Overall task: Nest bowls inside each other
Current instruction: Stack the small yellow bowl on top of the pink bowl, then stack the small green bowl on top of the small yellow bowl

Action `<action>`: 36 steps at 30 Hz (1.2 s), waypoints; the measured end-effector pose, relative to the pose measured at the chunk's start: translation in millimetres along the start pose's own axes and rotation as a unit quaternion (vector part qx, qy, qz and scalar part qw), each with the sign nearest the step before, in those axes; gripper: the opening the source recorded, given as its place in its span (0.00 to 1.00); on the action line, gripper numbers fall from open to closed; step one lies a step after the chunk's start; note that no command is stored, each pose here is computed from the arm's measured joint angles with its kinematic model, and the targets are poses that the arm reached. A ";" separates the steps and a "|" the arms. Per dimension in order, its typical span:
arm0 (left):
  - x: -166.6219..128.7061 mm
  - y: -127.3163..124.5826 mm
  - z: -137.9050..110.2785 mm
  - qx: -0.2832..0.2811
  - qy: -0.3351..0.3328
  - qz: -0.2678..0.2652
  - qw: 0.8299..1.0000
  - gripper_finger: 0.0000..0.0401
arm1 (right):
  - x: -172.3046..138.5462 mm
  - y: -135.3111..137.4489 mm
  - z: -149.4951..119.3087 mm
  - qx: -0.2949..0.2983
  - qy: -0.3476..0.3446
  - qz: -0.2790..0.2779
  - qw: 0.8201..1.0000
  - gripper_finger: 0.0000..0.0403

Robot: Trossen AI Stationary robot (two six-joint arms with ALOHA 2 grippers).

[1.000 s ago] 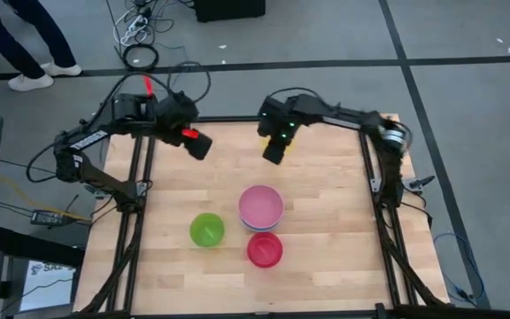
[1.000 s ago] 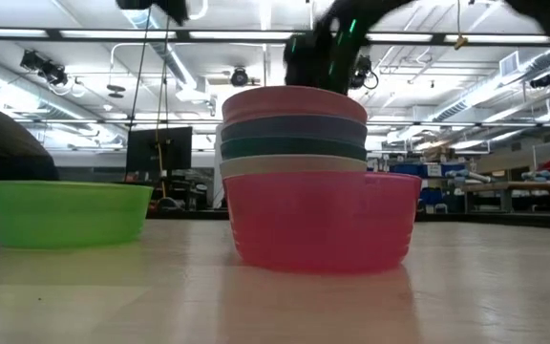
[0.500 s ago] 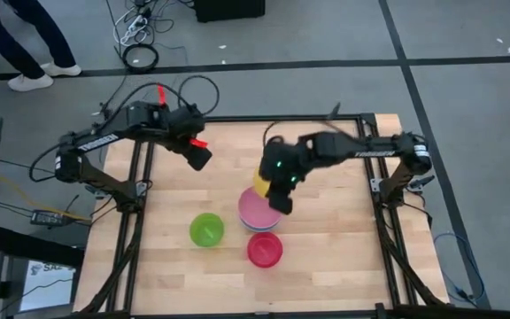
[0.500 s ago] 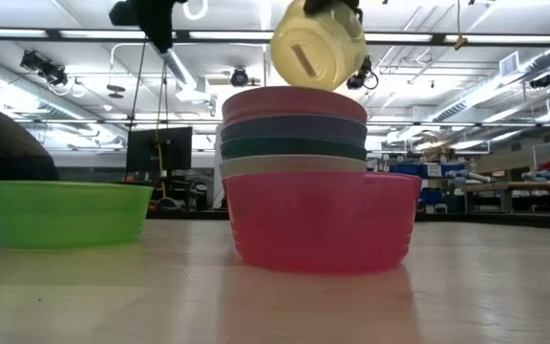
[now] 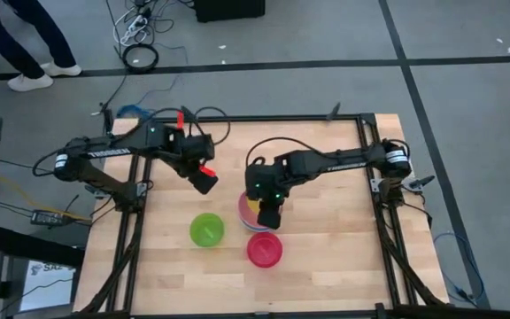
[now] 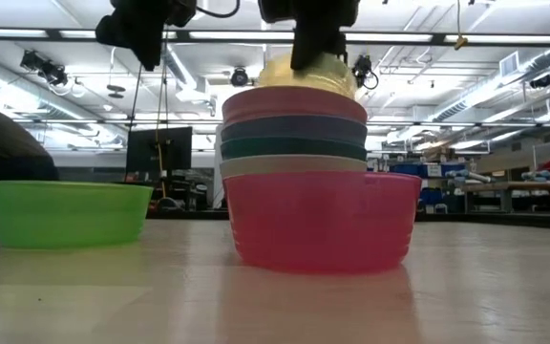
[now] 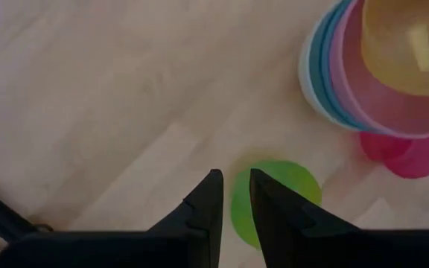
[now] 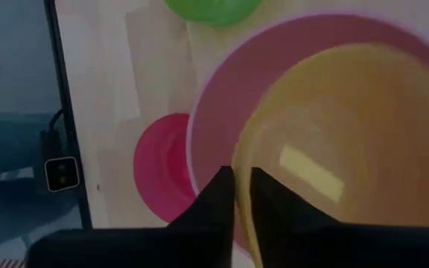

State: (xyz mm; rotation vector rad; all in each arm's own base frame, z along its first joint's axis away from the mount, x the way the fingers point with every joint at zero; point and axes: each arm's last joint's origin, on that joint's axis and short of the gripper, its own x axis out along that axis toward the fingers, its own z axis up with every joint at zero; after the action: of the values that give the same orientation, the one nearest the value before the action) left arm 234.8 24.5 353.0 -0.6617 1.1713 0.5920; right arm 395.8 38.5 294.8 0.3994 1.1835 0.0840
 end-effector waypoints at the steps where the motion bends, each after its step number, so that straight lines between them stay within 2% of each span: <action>1: 2.2 -1.6 -2.4 0.000 0.004 0.001 1.000 0.19 | 1.7 -0.3 0.4 0.001 0.002 0.004 1.000 0.11; 7: 11.3 -14.3 -9.2 -0.025 0.015 -0.037 0.999 0.19 | 0.1 -0.5 0.3 0.011 0.004 0.011 1.000 0.26; 9: 12.2 -18.1 -9.7 -0.030 0.018 -0.057 0.998 0.19 | -8.5 -0.5 -0.5 0.022 -0.004 0.013 1.000 0.30; 12: 17.6 -19.1 -13.5 -0.029 0.027 -0.053 0.998 0.19 | -29.1 1.0 -3.8 0.035 -0.030 0.003 0.999 0.33; 18: 49.7 -13.7 -31.2 -0.034 0.069 0.000 0.997 0.19 | -88.2 2.2 -20.8 0.061 -0.110 -0.057 0.990 0.34; 23: 76.3 -7.4 -49.4 -0.100 0.112 0.041 0.988 0.19 | -136.2 2.0 -45.2 0.095 -0.169 -0.108 0.975 0.34; 26: 85.2 -5.8 -54.9 -0.135 0.124 0.048 0.982 0.19 | -160.0 1.7 -59.1 0.115 -0.202 -0.121 0.965 0.34; 31: 92.4 -15.9 -50.6 -0.156 0.097 -0.008 0.983 0.19 | -179.8 -0.5 -70.0 0.138 -0.232 -0.121 0.955 0.34; 36: 102.3 -18.2 -55.2 -0.158 0.120 0.031 0.980 0.19 | -183.8 -2.0 -72.7 0.149 -0.236 -0.121 0.953 0.33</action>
State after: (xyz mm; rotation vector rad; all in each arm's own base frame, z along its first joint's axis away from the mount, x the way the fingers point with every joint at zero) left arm 242.2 -20.3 244.5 -0.9911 1.3385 0.7763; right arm 258.8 5.8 433.4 0.5023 0.7611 -0.3892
